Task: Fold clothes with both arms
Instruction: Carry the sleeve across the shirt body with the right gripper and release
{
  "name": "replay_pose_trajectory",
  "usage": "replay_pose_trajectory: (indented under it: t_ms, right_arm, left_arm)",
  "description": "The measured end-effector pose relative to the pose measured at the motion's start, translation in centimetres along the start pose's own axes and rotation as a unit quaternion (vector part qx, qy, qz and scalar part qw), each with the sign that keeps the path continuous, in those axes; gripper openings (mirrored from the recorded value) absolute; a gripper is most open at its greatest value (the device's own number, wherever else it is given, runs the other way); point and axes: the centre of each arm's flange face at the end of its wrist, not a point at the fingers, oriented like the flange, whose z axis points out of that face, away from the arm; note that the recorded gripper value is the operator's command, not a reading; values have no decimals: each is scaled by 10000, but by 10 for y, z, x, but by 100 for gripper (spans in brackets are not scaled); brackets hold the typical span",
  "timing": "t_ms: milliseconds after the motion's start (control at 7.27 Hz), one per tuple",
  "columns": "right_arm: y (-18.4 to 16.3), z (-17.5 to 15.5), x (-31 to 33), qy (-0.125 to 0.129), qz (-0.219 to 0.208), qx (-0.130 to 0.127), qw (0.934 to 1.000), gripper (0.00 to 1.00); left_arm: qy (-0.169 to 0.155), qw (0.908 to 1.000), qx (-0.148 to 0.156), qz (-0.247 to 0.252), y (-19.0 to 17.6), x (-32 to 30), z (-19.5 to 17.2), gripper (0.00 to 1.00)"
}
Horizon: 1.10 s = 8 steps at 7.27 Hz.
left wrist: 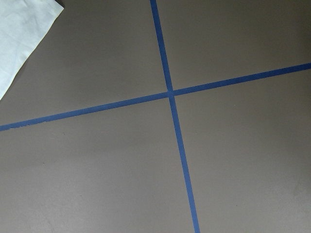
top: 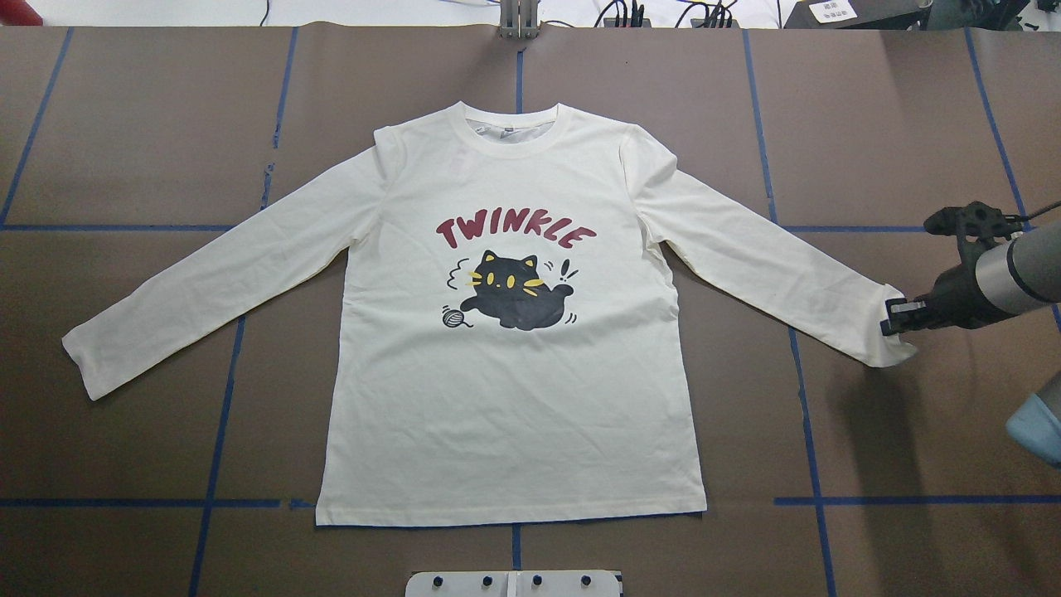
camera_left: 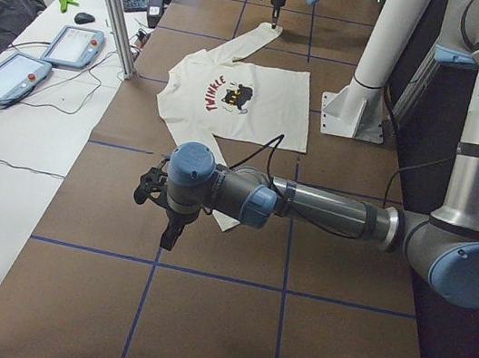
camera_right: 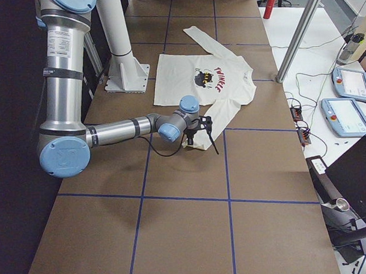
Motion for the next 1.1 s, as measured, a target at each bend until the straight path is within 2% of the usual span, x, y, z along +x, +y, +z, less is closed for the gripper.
replay_pose_trajectory:
  t_ms: [275, 550, 825, 1100]
  right_arm:
    - [-43, -22, -72, -471, 34, 330, 9983, 0]
    - [-109, -36, -169, -965, 260, 616, 9931, 0]
    - [-183, -56, -282, -1377, 450, 813, 9861, 0]
    - [-236, -85, -397, -1654, 338, 898, 9815, 0]
  left_arm:
    - [0, 10000, 14, 15, -2, 1, -1, 100]
    - [-4, 10000, 51, 37, -3, 4, -5, 100]
    - [-9, 9999, 95, 66, -2, 8, -10, 100]
    - [-16, 9999, 114, 81, -2, 9, -12, 100]
